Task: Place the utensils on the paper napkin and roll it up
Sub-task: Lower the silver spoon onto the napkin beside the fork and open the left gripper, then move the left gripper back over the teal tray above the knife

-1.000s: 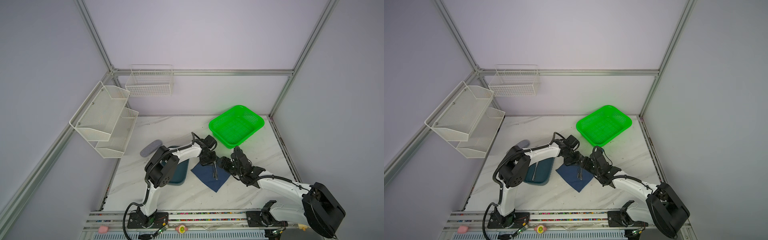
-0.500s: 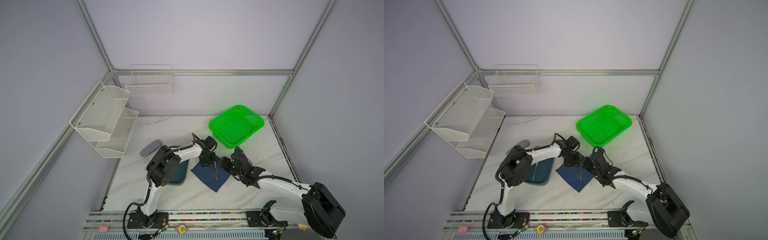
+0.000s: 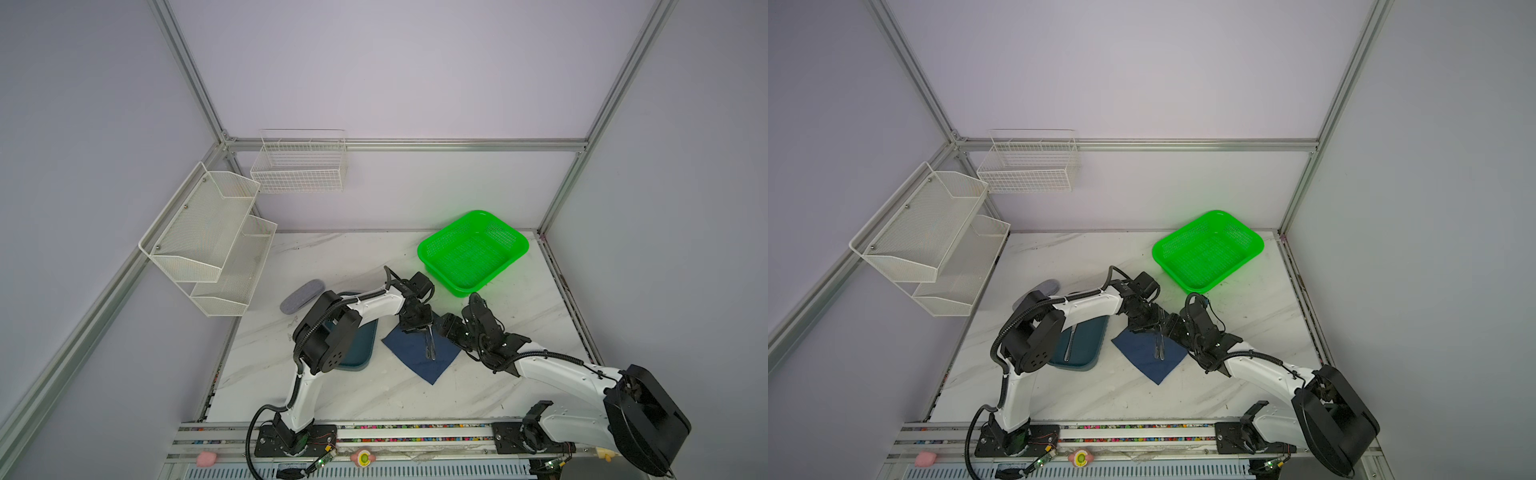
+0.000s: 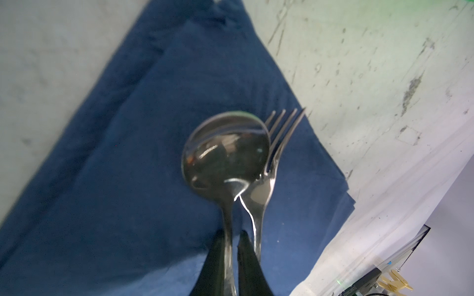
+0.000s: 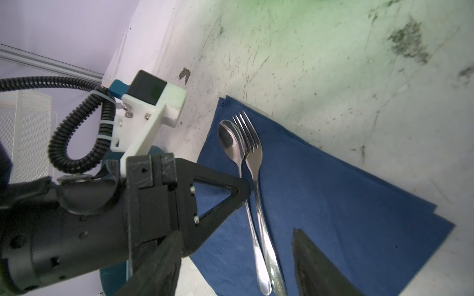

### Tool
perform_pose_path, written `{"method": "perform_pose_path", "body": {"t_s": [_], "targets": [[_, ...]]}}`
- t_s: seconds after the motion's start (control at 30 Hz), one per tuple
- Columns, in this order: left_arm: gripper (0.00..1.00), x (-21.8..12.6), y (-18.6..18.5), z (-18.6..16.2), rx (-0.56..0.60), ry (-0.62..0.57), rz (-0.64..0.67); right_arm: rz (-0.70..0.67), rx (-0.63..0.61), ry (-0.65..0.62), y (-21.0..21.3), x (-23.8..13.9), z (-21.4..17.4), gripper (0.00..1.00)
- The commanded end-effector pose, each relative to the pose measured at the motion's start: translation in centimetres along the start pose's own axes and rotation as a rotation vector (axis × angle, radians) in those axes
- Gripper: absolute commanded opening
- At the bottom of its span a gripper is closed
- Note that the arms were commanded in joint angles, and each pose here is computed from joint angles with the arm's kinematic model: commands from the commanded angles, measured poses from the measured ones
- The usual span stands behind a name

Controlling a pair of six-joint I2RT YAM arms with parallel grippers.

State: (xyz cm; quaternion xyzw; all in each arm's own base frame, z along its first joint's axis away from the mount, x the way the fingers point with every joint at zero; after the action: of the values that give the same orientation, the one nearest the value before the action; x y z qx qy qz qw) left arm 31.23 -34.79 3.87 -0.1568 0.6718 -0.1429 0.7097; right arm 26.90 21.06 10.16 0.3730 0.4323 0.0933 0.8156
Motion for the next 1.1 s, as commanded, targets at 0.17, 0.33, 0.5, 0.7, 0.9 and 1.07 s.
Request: {"method": "perform_pose_path", "body": {"t_s": [0.17, 0.33, 0.5, 0.7, 0.9, 1.07], "targets": [[0.13, -1.1, 0.0, 0.8, 0.071, -0.033, 0.052, -0.001, 0.014, -0.018, -0.1, -0.1, 0.4, 0.7], [0.14, -1.1, 0.4, 0.6, 0.084, -0.026, 0.072, -0.022, 0.006, -0.032, -0.3, -0.2, 0.7, 0.7], [0.16, -1.4, 0.0, 0.9, 0.099, -0.037, 0.062, -0.016, -0.001, -0.03, -0.3, -0.2, 0.6, 0.7], [0.19, -3.5, -0.6, 1.6, 0.119, -0.105, 0.063, 0.015, -0.009, -0.066, 0.5, -1.2, 1.3, 0.7], [0.21, -7.0, -0.5, 2.1, 0.153, -0.215, 0.077, 0.023, -0.009, -0.196, 0.8, -3.8, 3.5, 0.7], [0.22, -9.2, 0.5, 2.0, 0.174, -0.281, 0.103, 0.166, -0.058, -0.268, 3.9, -6.8, 4.9, 0.78]]}}
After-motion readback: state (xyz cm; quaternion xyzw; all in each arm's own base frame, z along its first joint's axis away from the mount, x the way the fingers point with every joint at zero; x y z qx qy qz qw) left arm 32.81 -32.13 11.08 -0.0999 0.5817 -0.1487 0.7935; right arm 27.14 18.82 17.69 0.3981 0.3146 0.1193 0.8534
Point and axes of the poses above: each gripper's point midway between its finger pads, its own x axis out along the fingers, its own y axis along the line the jaws close on, z = x × y, the point moved 1 cm from there along -x, back along the fingers, and after that the axes turned 2 degrees about x, right-handed, at the moved point
